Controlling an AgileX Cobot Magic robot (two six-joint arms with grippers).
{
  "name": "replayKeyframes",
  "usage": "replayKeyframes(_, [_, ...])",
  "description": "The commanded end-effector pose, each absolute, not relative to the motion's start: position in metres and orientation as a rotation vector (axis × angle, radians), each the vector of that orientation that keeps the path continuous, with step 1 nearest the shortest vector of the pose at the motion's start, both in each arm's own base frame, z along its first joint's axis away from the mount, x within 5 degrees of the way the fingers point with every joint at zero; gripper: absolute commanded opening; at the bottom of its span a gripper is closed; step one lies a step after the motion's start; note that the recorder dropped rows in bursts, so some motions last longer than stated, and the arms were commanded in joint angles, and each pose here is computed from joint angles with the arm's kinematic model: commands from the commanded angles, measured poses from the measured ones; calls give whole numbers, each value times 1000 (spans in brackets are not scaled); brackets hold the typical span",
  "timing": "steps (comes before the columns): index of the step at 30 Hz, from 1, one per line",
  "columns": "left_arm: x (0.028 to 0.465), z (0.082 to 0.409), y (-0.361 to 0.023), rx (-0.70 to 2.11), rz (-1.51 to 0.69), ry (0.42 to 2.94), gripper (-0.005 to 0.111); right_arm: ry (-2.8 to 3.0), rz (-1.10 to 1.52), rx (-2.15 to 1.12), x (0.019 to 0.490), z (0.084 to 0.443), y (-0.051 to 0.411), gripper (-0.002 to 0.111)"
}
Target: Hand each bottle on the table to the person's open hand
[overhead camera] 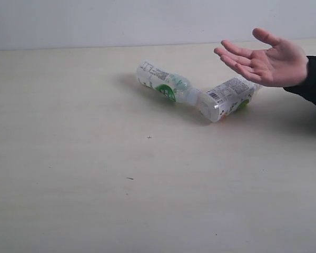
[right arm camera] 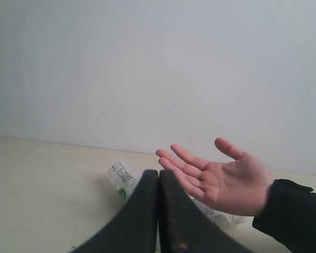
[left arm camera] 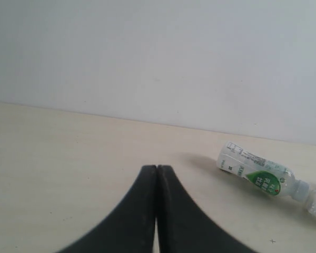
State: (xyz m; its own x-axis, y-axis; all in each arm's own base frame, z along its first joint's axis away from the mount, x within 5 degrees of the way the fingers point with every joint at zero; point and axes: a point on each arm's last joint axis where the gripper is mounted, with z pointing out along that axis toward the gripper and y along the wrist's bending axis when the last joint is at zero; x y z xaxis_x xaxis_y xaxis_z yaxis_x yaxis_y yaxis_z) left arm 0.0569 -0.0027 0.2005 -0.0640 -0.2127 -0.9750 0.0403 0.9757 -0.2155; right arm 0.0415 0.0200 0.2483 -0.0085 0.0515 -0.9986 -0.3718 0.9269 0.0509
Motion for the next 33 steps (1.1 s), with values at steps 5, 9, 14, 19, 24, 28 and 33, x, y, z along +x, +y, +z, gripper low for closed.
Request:
replayKeyframes(5, [56, 201, -3, -125, -210, 1617, 2, 1542, 343, -256, 41, 248, 20, 0])
replayKeyframes(9, [56, 201, -3, -125, -210, 1617, 2, 1542, 343, -256, 41, 248, 20, 0])
replayKeyframes(14, [56, 201, -3, -125, -210, 1617, 2, 1542, 343, -256, 41, 248, 20, 0])
replayKeyframes(19, [56, 209, -4, -156, -268, 1525, 2, 1542, 343, -256, 41, 248, 20, 0])
replayKeyframes(24, [56, 217, -4, -179, -323, 1439, 2, 1542, 346, -255, 41, 248, 20, 0])
replayKeyframes(28, [52, 231, -5, -180, -390, 1278, 2, 1542, 346, -255, 41, 248, 20, 0])
replayKeyframes(33, [33, 267, -7, -77, -438, 830, 2, 1542, 346, -255, 41, 248, 20, 0])
